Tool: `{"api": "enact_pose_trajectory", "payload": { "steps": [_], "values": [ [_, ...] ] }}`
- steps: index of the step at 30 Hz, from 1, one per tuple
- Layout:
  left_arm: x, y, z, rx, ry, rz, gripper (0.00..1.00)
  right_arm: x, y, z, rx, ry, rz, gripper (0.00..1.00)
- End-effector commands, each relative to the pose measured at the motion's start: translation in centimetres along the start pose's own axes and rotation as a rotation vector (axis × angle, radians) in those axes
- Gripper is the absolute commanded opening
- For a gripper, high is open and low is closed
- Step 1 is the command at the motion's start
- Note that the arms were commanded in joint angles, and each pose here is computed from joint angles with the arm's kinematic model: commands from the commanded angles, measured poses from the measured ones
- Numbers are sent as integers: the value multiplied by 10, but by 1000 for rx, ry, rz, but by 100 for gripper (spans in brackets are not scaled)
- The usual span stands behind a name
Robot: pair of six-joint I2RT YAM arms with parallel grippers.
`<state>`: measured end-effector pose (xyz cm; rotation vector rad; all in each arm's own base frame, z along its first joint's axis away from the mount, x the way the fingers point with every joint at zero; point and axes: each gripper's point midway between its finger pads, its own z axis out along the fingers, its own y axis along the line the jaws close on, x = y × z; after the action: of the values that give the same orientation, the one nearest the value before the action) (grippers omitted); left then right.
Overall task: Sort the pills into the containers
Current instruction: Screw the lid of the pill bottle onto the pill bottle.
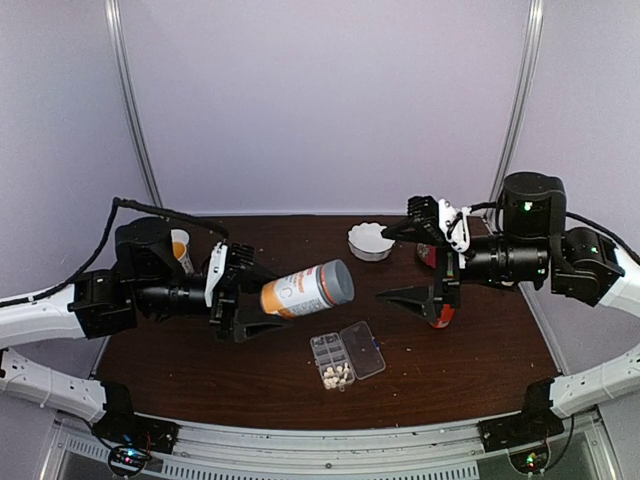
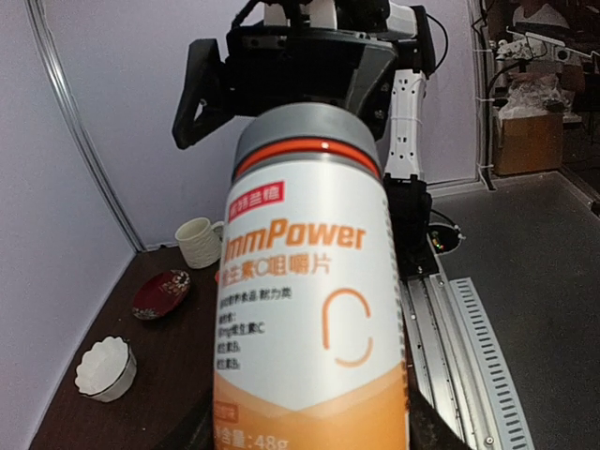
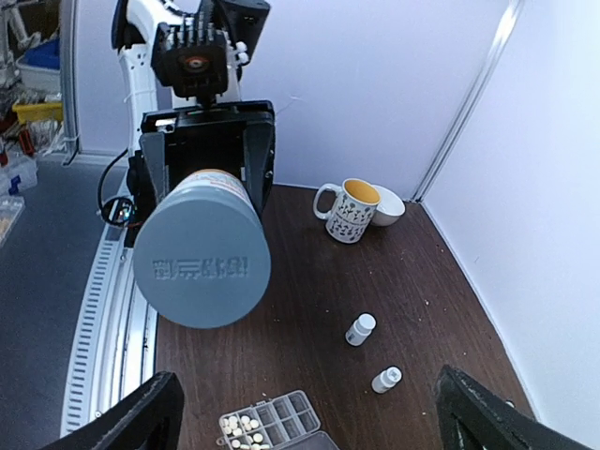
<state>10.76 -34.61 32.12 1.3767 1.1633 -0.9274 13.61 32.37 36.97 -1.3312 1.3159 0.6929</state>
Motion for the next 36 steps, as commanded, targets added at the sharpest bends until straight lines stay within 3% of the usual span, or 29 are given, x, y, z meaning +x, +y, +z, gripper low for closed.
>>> {"api": "enact_pose_trajectory", "payload": {
  "steps": [1, 11, 25, 36],
  "values": [
    [-26, -4, 2, 63, -88, -44, 0, -13, 18, 0, -104, -6, -198, 94],
    [-26, -5, 12, 106, -50, -69, 0, -22, 45, 2, -203, -89, -307, 87],
    [-19, -6, 18, 123, -32, -98, 0, -27, 47, 15, -227, -90, -302, 71],
    [-17, -6, 20, 126, -26, -105, 0, -29, 47, 14, -221, -104, -291, 65]
  ]
}}
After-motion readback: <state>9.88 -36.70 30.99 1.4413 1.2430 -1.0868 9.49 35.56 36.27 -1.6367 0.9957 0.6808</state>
